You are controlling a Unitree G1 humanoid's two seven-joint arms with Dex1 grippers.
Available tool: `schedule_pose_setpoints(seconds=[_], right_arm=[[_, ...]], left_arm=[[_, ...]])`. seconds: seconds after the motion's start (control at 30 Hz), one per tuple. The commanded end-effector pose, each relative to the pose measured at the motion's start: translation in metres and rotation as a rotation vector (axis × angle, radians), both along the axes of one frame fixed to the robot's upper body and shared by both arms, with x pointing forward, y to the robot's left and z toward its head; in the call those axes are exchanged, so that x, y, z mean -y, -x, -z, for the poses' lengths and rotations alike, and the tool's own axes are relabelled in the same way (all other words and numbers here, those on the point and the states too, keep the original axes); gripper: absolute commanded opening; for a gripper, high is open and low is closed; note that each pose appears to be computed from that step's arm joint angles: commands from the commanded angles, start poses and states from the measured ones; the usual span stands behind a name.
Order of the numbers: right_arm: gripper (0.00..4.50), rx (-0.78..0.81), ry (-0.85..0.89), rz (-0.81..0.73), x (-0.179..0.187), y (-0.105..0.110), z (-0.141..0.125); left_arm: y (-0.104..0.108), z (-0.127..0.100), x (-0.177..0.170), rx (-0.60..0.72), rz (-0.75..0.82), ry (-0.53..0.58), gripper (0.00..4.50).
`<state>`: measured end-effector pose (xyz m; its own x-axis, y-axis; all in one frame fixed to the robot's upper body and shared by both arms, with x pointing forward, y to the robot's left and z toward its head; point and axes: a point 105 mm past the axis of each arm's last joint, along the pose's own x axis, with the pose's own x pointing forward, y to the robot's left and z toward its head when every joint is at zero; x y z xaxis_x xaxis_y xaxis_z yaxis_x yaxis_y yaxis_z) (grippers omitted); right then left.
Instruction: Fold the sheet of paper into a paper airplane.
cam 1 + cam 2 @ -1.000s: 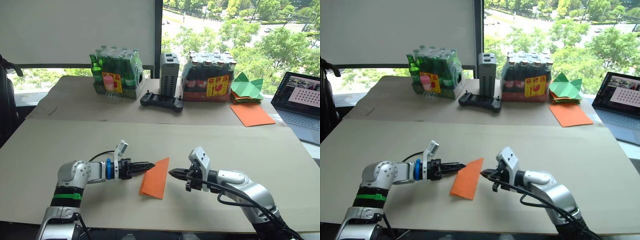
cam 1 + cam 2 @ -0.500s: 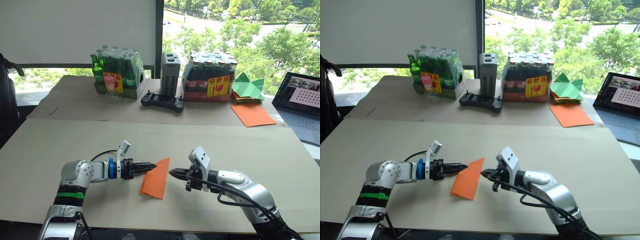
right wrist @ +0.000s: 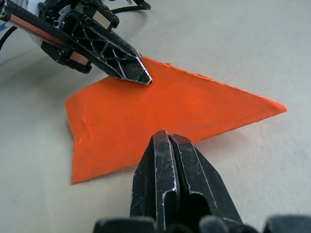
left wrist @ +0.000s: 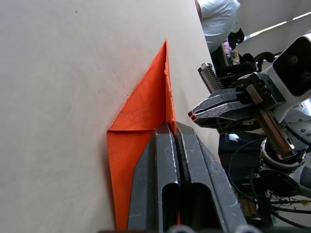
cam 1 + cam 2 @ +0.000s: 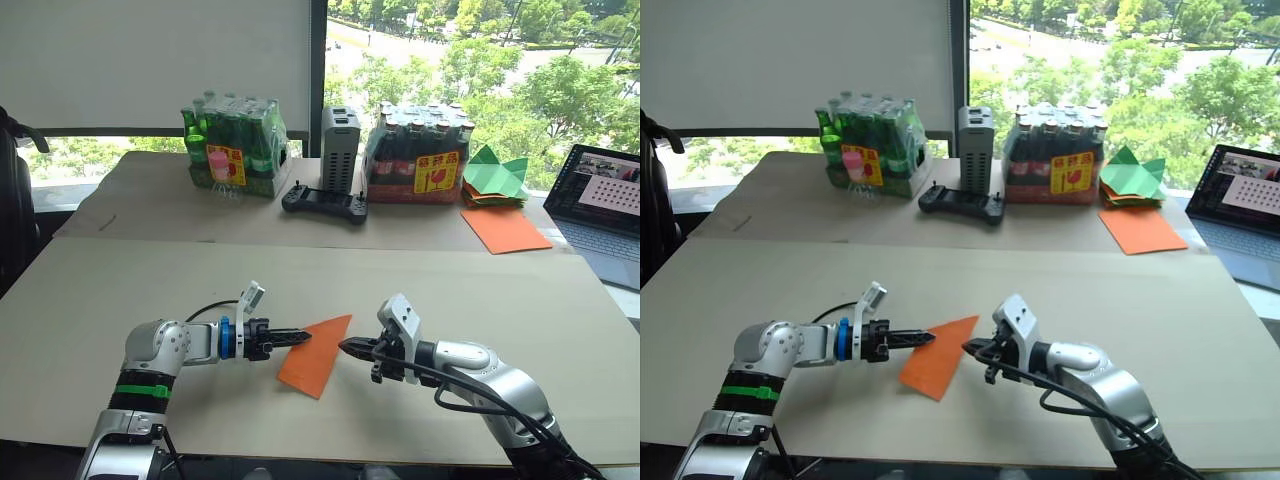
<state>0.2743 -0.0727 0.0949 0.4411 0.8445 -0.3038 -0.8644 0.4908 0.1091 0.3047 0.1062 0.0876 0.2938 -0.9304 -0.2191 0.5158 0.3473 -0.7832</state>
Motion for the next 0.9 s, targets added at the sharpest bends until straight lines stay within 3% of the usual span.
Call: schedule_pose_setpoints(seconds=[0.03,0.17,0.4,0.73,0.9], right_arm=[[0.02,0.057,-0.020,-0.022,-0.005,0.000,-0.012],[0.02,0.066,-0.028,-0.015,-0.006,-0.003,-0.014],[0.02,0.077,-0.038,-0.006,-0.008,-0.006,-0.015],[0.02,0.079,-0.046,-0.007,-0.011,-0.007,-0.015],[0.02,0.079,-0.051,-0.011,-0.012,-0.008,-0.014]], left_arm=[[-0.013,-0.010,-0.001,0.005,-0.082,0.018,0.07],[-0.029,-0.016,0.002,0.003,-0.216,0.047,0.07],[-0.040,-0.022,0.011,-0.045,-0.362,0.101,0.07],[-0.051,-0.048,0.004,-0.137,-0.592,0.337,0.07],[-0.054,-0.045,-0.009,-0.168,-0.704,0.335,0.07]])
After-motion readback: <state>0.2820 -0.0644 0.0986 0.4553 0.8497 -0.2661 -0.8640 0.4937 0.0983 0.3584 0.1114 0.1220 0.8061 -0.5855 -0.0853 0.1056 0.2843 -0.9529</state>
